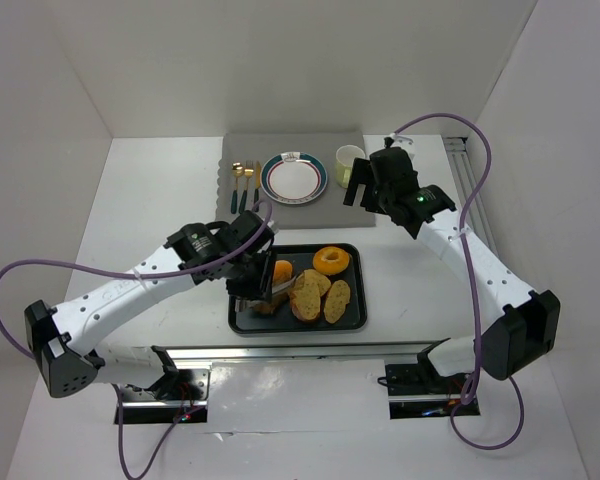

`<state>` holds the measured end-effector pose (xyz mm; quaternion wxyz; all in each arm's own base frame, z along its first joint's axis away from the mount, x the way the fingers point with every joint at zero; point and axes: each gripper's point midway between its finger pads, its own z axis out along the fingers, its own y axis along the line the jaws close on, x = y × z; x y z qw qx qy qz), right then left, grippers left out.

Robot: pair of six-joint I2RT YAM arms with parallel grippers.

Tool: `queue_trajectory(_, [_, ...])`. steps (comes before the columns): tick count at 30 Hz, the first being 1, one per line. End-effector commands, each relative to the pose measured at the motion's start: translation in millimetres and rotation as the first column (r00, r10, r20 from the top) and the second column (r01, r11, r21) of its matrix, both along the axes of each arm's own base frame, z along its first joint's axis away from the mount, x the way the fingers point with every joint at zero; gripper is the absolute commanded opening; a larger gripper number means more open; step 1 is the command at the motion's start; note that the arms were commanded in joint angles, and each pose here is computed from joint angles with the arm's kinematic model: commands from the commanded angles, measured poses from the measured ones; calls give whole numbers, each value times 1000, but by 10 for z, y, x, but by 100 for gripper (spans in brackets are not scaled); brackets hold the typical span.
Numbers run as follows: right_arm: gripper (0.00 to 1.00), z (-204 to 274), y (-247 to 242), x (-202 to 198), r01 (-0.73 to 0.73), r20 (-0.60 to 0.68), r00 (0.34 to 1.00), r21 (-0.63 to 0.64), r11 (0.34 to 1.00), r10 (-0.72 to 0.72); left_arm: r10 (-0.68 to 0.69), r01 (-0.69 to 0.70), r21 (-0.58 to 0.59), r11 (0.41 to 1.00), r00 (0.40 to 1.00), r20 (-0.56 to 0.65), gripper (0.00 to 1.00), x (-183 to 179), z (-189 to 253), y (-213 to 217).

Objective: Place the bread

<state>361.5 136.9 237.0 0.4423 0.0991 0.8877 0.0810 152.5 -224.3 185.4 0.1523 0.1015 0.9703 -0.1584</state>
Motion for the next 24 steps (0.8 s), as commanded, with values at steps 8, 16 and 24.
queue_trajectory(8, [99, -74, -24, -27, 5, -13, 1000, 2, 1000, -5, 7, -7, 11, 1000, 999, -31, 50, -20, -90, -30])
queue_trajectory(16, [99, -106, -8, -31, -2, -17, 1000, 7, 1000, 2, -12, 13, 20, 1000, 998, -56, 37, -18, -136, -80])
queue_trajectory(24, [99, -106, 3, -7, -2, -19, 1000, 6, 1000, 2, -1, 0, 15, 1000, 1000, 12, 0, 113, 265, -99])
